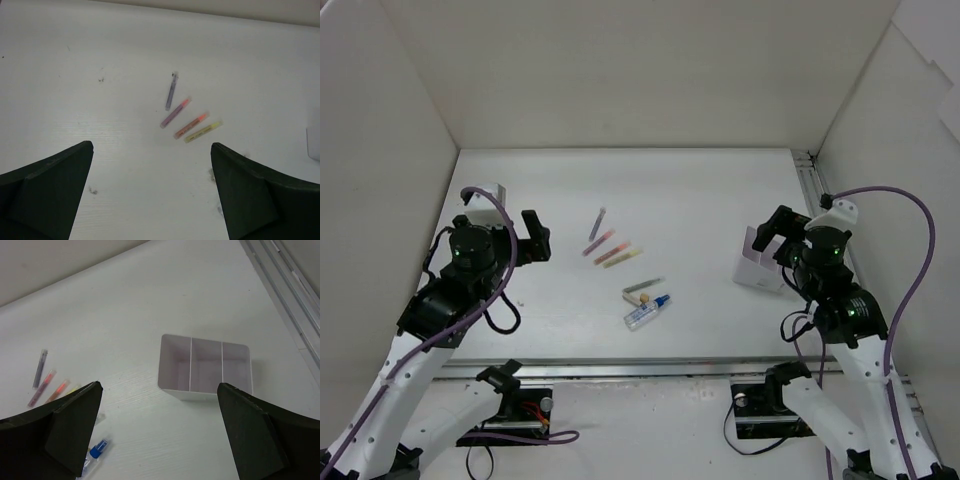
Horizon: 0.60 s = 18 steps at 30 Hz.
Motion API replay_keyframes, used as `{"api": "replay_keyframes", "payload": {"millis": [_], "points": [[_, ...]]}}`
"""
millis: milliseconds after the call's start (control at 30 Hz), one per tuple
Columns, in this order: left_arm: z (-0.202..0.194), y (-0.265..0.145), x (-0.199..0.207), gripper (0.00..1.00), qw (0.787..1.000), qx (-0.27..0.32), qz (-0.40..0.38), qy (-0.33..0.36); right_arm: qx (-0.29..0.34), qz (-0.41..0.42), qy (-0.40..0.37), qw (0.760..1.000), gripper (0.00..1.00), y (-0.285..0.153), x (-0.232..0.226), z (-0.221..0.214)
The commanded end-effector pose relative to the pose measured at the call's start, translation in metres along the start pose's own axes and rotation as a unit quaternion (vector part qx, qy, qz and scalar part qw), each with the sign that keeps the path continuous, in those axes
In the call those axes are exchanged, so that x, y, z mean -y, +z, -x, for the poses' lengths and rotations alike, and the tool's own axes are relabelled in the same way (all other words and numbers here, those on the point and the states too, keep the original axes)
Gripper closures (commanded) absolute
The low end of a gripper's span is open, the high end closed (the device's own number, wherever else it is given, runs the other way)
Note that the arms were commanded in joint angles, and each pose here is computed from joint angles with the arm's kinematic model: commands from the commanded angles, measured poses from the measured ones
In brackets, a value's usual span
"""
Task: Sort the stationery into containers
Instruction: Pick up the pen from the center of the board.
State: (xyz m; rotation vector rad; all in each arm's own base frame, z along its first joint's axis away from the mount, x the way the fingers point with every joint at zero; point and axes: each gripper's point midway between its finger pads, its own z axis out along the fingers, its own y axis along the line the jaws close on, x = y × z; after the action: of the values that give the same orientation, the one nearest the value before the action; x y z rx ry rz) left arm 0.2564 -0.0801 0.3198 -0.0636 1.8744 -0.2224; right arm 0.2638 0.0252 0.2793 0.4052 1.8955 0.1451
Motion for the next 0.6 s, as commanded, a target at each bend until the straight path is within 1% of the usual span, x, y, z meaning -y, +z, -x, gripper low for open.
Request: {"api": "replay_keyframes", "payload": {"millis": [0, 133, 267, 367, 400, 467, 500, 533, 567], "points": [[0.009, 0.002, -0.002, 0.00, 1.000, 0.011, 0.008, 0.003, 0.049, -0.001, 0.022, 0.999, 0.02, -0.003, -0.003, 0.026], [0.006, 0.008, -0.002, 0.00, 1.000, 0.010, 0.012, 0.004, 0.055, 0.007, 0.022, 0.998, 0.02, -0.008, -0.004, 0.028], [0.006, 0.019, 0.006, 0.00, 1.000, 0.008, -0.001, 0.018, 0.051, 0.011, 0.021, 0.998, 0.02, -0.008, -0.004, 0.024], [0.002, 0.037, 0.015, 0.00, 0.999, -0.008, -0.011, 0.038, 0.028, 0.028, 0.009, 0.999, 0.02, -0.002, -0.011, 0.013], [-0.003, 0.051, 0.019, 0.00, 0.998, -0.022, -0.012, 0.052, 0.022, 0.035, 0.007, 0.999, 0.02, 0.000, -0.014, 0.010], [-0.001, 0.065, 0.025, 0.00, 0.997, -0.032, -0.025, 0.058, 0.009, 0.053, -0.001, 0.999, 0.02, 0.003, -0.021, 0.005], [-0.011, 0.082, 0.026, 0.00, 0.996, -0.055, -0.020, 0.064, 0.003, 0.059, -0.004, 0.998, 0.02, 0.005, -0.024, 0.003], [-0.004, 0.089, 0.028, 0.00, 0.996, -0.055, -0.023, 0.060, -0.006, 0.072, -0.008, 0.997, 0.02, 0.007, -0.029, -0.001], [-0.008, 0.099, 0.025, 0.00, 0.996, -0.068, -0.025, 0.059, -0.009, 0.078, -0.010, 0.997, 0.02, 0.009, -0.031, -0.004]]}}
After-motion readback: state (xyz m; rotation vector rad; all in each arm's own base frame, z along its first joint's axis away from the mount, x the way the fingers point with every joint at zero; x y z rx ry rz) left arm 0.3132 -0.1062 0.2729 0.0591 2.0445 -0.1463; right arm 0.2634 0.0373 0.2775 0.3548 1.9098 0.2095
